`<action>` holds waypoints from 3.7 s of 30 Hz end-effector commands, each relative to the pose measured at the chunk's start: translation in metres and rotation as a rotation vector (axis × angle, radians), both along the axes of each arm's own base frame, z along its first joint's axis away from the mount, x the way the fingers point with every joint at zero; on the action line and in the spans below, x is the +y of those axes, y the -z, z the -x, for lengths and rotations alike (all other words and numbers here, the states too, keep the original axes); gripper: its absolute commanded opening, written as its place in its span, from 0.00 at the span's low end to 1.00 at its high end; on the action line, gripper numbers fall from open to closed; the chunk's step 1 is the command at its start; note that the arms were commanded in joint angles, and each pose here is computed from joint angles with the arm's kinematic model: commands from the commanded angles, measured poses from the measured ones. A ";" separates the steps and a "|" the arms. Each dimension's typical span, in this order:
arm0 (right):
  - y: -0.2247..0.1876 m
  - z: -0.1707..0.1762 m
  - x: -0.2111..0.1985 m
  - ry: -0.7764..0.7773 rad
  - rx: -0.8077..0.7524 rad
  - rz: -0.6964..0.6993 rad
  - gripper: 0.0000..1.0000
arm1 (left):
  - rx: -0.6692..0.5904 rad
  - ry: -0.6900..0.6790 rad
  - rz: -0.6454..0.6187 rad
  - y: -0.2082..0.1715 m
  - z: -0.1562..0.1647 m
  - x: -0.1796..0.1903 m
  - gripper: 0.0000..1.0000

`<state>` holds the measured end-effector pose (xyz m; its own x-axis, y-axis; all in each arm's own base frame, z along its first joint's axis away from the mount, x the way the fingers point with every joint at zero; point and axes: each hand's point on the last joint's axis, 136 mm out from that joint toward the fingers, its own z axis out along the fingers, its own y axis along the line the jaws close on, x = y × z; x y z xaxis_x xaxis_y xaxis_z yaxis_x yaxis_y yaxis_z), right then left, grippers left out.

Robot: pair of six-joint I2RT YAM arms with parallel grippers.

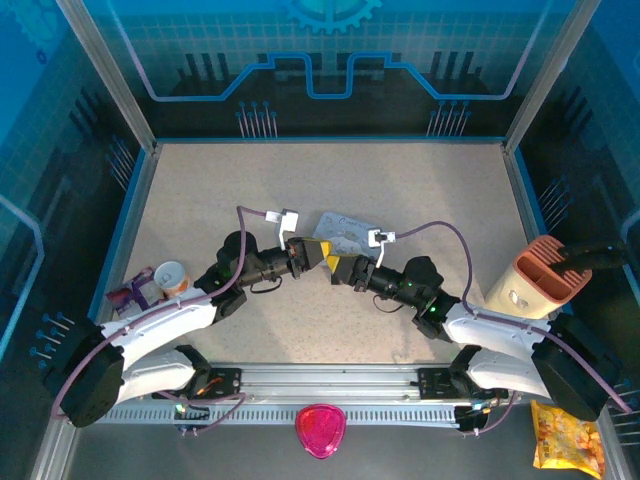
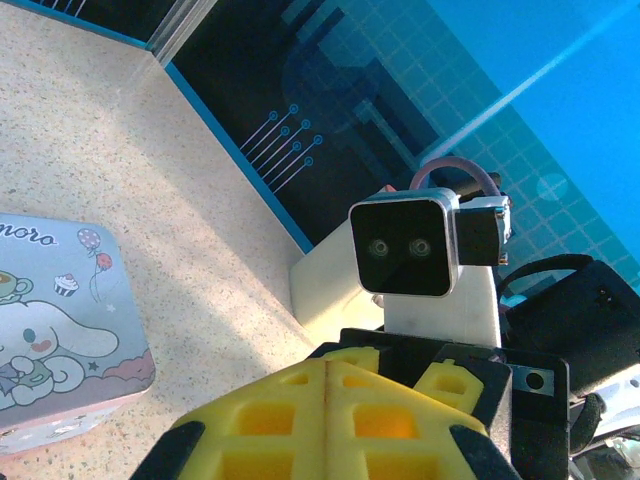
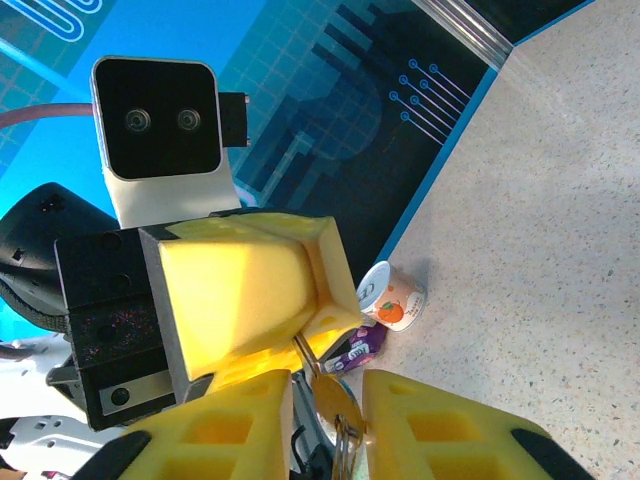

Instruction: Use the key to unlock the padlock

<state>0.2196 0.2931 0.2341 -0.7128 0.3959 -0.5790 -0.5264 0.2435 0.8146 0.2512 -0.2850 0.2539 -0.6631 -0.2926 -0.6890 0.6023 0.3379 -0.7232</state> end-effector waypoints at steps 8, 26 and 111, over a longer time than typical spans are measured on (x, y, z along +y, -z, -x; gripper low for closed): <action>-0.015 0.000 -0.003 -0.006 -0.045 -0.037 0.16 | -0.065 -0.027 0.007 -0.019 -0.008 0.003 0.00; -0.017 0.001 0.000 -0.025 -0.052 -0.042 0.13 | -0.059 -0.042 0.012 -0.018 -0.012 0.008 0.00; 0.151 0.028 -0.078 0.251 0.141 0.624 0.00 | 0.537 -0.273 -0.760 0.188 -0.025 -0.048 0.23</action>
